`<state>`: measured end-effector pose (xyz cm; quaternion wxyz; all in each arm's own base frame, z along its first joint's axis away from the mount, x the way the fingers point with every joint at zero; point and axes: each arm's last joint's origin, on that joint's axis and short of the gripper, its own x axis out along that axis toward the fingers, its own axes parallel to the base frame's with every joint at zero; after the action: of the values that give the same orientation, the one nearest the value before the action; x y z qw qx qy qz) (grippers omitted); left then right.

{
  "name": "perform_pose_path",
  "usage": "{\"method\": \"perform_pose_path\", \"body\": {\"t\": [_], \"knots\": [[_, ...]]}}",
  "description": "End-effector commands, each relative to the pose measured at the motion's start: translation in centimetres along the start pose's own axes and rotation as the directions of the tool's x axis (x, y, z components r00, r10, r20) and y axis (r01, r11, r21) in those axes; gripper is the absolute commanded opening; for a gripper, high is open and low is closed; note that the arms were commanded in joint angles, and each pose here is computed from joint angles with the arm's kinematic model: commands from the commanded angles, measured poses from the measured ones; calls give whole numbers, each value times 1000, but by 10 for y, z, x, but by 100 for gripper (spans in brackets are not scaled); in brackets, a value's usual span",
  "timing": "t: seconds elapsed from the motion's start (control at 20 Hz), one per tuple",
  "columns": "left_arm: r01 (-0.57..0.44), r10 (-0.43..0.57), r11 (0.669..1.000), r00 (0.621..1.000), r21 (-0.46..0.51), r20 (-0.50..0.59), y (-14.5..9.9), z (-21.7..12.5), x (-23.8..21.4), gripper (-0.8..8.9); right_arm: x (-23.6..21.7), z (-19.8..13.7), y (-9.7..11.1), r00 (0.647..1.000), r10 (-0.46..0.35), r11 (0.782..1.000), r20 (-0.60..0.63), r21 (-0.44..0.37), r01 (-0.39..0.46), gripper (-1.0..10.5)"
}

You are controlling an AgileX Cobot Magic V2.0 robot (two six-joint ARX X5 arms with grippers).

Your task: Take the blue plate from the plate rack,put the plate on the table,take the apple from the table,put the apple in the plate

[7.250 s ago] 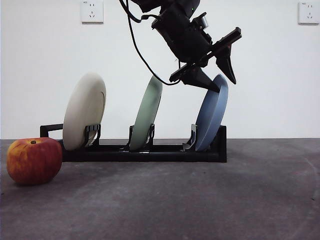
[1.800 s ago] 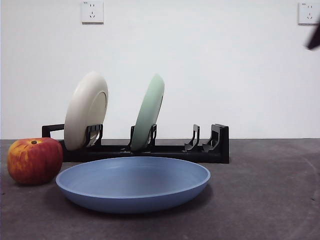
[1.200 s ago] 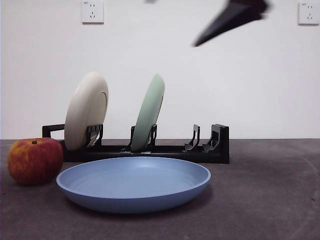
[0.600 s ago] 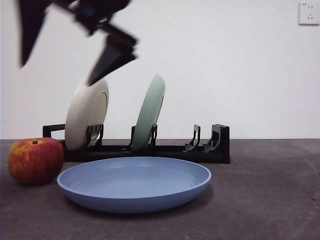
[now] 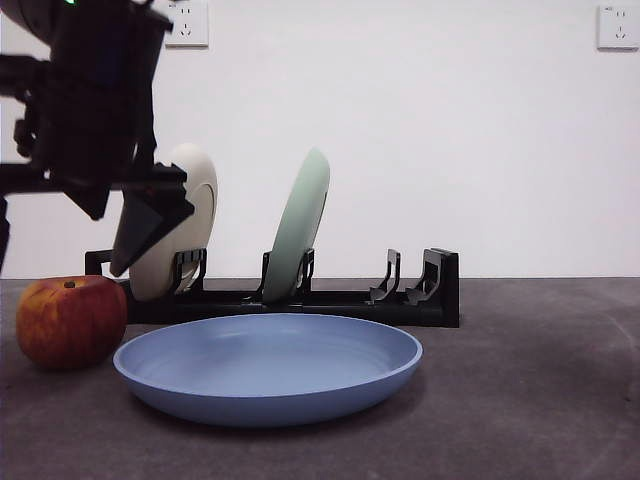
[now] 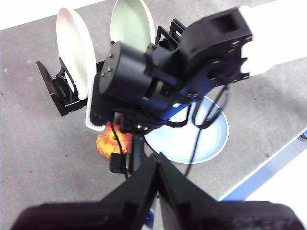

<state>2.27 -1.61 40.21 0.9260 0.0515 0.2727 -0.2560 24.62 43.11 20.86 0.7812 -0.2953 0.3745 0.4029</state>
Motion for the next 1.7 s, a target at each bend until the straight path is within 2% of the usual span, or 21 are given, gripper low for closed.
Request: {"method": "perform_pose_path", "body": {"t": [0.05, 0.25, 0.35, 0.4, 0.55, 0.65, 0.9, 1.15, 1.3, 1.4, 1.5, 1.7], "knots": [[6, -6, 1000, 1000, -20, 7, 1, -1, -1, -8, 14, -4, -1, 1000, 14, 999, -7, 31, -13, 764], [6, -6, 1000, 1000, -20, 7, 1, -1, -1, -8, 29, -10, -6, 995, 92, 990, -28, 110, -88, 754], [6, -6, 1000, 1000, -20, 7, 1, -1, -1, -8, 31, -11, -8, 994, 104, 986, -34, 131, -99, 741], [6, -6, 1000, 1000, -20, 7, 1, -1, -1, -8, 32, -11, -8, 994, 105, 986, -37, 131, -99, 655], [6, -6, 1000, 1000, -20, 7, 1, -1, -1, -8, 32, -12, -9, 994, 104, 984, -38, 146, -98, 222], [6, -6, 1000, 1000, -19, 7, 1, -1, -1, -8, 32, -13, -10, 994, 103, 979, -45, 180, -93, -3], [5, -5, 1000, 1000, -18, 7, 1, -1, -1, -8, 21, -12, -14, 994, 92, 975, -63, 210, -77, -12], [5, -5, 1000, 1000, -18, 7, 1, -1, -1, -8, -40, 2, -22, 997, 72, 974, -11, 215, -68, -12], [6, -6, 1000, 1000, -18, 7, 1, -1, -1, -8, -67, -3, -27, 998, 0, 985, -69, 173, 12, -12], [5, -5, 1000, 1000, -18, 7, 1, -1, -1, -8, -77, -12, -28, 993, -30, 990, -114, 135, 45, -12], [5, -5, 1000, 1000, -20, 7, 1, -1, -1, -8, -83, -29, -28, 993, -40, 990, -114, 132, 55, -12], [5, -5, 1000, 1000, -20, 7, 1, -1, -1, -8, -90, -92, -23, 998, -50, 980, -37, 190, 56, -12]]}}
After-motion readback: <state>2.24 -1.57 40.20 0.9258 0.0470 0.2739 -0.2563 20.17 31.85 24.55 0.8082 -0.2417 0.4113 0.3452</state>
